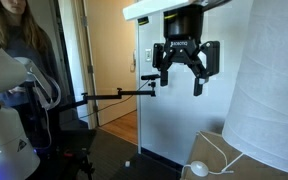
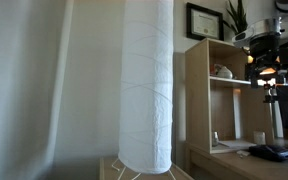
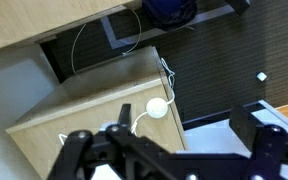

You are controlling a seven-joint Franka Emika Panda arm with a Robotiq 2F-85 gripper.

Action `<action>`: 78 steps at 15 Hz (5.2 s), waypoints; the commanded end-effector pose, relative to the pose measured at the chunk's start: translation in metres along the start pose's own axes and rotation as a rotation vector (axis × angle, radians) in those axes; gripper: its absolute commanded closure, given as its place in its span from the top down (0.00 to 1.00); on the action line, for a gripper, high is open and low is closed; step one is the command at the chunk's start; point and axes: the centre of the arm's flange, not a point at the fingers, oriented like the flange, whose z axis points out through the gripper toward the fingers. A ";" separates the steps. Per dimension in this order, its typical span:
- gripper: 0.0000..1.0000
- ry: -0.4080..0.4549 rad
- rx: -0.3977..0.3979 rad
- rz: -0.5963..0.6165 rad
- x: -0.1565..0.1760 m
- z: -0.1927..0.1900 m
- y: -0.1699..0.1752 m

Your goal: Turn on the lamp

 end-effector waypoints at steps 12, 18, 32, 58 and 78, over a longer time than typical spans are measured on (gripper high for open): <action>1.00 -0.086 0.004 -0.423 0.044 0.027 -0.022; 1.00 0.068 0.223 -0.631 0.045 0.041 -0.022; 1.00 0.034 0.271 -0.642 0.049 0.064 -0.023; 1.00 -0.013 0.202 -0.911 0.171 0.236 -0.044; 0.36 -0.040 0.262 -0.855 0.188 0.288 0.003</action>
